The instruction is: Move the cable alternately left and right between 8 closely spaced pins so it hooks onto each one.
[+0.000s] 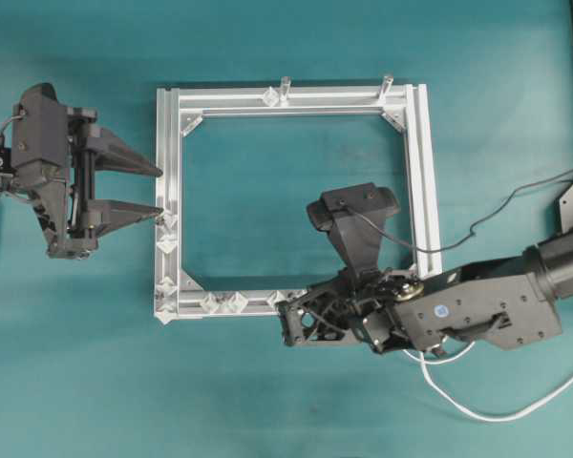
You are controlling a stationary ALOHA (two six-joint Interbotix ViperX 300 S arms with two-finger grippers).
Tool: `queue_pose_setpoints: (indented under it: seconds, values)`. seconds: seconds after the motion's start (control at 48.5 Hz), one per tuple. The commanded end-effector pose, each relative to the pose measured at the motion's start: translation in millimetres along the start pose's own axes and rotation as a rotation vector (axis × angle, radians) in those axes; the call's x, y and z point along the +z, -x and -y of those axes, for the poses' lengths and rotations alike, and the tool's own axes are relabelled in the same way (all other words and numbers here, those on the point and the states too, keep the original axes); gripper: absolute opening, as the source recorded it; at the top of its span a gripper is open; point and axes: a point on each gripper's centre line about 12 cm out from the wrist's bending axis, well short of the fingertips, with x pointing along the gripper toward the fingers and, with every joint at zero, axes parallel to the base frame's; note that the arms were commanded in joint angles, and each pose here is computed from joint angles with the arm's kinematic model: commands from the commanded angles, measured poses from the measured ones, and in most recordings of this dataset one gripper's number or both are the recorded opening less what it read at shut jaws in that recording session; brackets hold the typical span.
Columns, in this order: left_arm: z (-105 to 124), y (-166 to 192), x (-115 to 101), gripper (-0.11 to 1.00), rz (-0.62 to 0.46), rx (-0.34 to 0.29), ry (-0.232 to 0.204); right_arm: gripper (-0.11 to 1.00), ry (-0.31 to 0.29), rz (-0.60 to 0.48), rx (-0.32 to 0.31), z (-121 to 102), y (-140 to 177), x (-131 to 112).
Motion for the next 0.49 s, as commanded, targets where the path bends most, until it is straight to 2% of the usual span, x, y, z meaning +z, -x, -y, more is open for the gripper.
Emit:
queue_pose_setpoints:
  seconds: [0.0,0.474]
  values:
    - [2.8,0.8,4.8,0.63,0.018,-0.010,0.005,0.14,-0.006,-0.004,0.026,-7.3,9.8,0.0]
    - [3.2,1.2,4.4,0.63,0.018,-0.011,0.003,0.14,0.002,-0.005,0.030,-8.8,10.3,-3.3]
